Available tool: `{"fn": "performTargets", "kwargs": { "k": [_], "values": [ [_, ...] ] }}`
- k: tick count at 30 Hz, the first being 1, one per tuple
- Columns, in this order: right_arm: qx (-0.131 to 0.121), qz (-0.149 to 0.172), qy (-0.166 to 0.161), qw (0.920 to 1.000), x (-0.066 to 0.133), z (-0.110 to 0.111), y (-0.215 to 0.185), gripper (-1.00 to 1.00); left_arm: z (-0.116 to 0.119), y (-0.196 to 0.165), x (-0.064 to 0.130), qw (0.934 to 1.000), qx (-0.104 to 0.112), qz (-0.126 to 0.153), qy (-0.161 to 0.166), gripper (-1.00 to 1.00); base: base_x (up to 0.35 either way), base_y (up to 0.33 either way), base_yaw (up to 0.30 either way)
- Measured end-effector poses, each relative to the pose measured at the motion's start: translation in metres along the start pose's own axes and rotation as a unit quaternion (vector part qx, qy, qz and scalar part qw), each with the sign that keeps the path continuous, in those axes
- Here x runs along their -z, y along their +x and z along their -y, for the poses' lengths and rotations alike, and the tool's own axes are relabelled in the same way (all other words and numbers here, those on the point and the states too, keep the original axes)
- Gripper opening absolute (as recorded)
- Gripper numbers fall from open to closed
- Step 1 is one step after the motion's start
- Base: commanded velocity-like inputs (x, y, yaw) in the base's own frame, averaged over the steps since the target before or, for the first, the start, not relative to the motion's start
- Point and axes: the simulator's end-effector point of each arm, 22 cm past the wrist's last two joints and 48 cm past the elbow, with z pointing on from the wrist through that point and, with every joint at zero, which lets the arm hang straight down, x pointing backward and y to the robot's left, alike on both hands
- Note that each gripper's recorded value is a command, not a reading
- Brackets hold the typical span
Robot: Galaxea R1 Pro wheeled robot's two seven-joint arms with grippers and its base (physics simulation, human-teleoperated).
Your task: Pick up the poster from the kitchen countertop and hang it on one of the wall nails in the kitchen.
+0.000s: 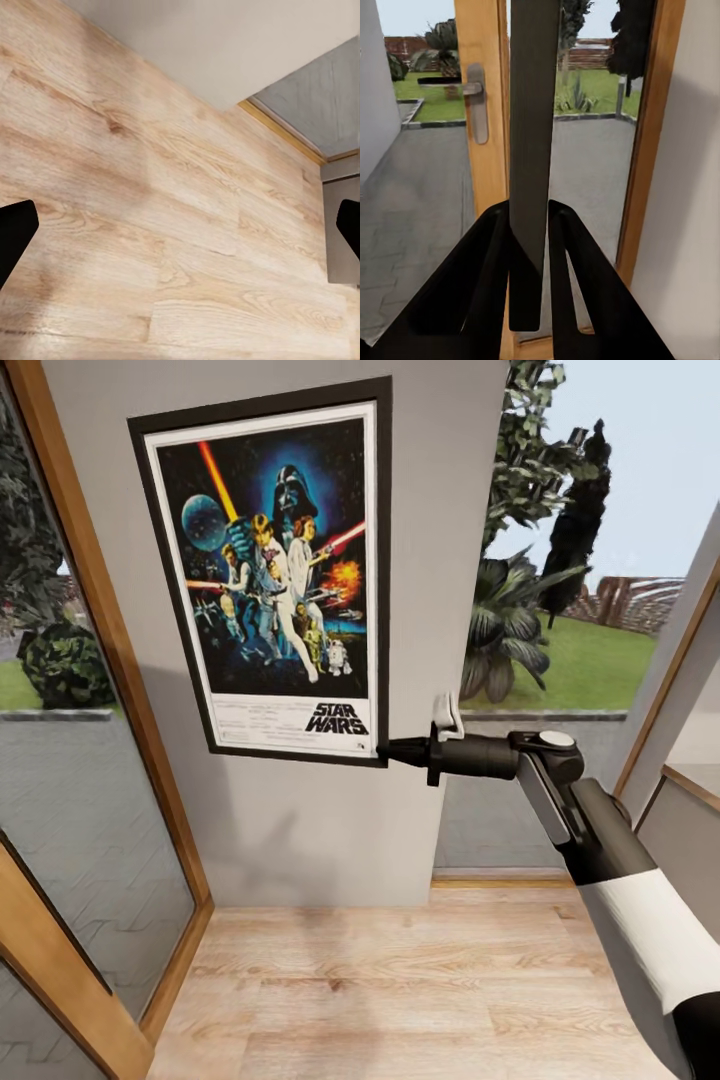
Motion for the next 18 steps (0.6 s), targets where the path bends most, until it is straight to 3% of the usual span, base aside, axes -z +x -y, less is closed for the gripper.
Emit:
{"fn": "performTargets", "kwargs": {
  "k": [18],
  "values": [
    [-0.006,-0.002,-0.001,1.0000,0.0006,-0.0003,0.0060,-1.00,-0.0001,-0.0001,0.0000,1.0000,0.000,0.000,0.000,1.00,0.000,0.000,0.000]
  ]
}}
